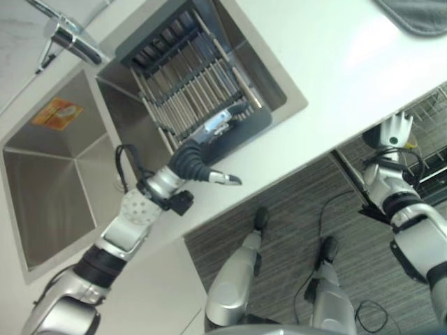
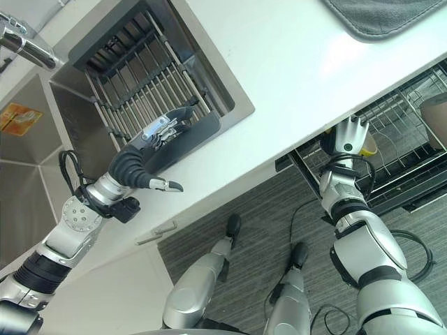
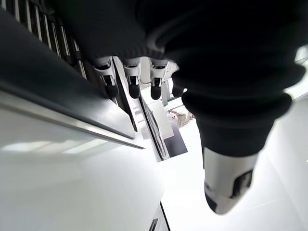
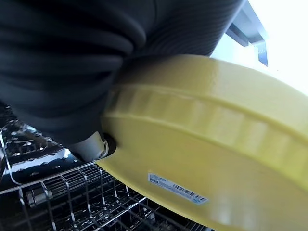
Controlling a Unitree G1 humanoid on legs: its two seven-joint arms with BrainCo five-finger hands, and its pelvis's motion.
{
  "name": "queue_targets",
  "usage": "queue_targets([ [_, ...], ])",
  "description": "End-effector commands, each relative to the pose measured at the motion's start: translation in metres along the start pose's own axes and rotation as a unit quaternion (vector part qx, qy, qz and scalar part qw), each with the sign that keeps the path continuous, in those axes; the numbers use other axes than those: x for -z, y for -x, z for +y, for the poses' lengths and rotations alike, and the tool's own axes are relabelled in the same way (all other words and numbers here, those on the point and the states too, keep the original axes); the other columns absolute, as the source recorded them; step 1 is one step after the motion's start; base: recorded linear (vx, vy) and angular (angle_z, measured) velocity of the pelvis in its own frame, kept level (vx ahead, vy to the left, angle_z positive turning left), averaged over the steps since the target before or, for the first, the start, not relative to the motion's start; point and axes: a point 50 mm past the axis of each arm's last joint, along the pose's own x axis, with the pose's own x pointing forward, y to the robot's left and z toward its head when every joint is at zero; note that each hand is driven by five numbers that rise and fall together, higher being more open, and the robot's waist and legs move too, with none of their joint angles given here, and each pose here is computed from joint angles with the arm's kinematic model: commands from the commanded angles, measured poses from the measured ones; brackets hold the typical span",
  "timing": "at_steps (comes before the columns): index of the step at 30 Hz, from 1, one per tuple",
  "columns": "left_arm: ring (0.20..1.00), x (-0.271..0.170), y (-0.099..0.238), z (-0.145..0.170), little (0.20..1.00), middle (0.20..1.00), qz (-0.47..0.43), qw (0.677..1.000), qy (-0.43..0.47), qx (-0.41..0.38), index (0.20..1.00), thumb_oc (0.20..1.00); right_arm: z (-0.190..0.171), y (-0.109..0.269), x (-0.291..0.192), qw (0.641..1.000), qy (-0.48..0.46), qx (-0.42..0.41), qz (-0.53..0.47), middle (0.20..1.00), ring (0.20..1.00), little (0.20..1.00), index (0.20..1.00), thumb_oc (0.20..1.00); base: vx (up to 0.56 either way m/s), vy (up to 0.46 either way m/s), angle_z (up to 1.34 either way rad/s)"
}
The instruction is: Place the dishes in the dishwasher.
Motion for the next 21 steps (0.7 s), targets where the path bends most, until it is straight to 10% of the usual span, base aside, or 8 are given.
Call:
queue_targets([
  [1, 1.0, -0.019, -0.01, 0.002, 1.0, 1.0, -0.06, 0.998, -0.006, 0.011, 1.0, 1.0, -0.077, -0.07, -0.041, 0.975, -0.01, 0.209, -0.077, 0.2, 0.2, 0.2, 0.2, 0.2, 0.0, 0.0, 0.0],
  [20, 1.0, -0.016, -0.019, 0.004, 1.0, 1.0, -0.063, 0.998, -0.007, 0.003, 1.0, 1.0, -0.084, -0.078, -0.073, 0.97, -0.041, 0.163, -0.178, 0.231, 0.231, 0.231, 0.231, 0.231, 0.0, 0.006, 0.0],
  [21, 1.0, -0.015, -0.019, 0.004, 1.0, 1.0, -0.061, 0.998, -0.005, 0.003, 1.0, 1.0, -0.083, -0.078, -0.075, 0.971, -0.043, 0.153, -0.178, 0.925, 0.925, 0.925, 0.925, 0.925, 0.01, -0.024, 0.03],
])
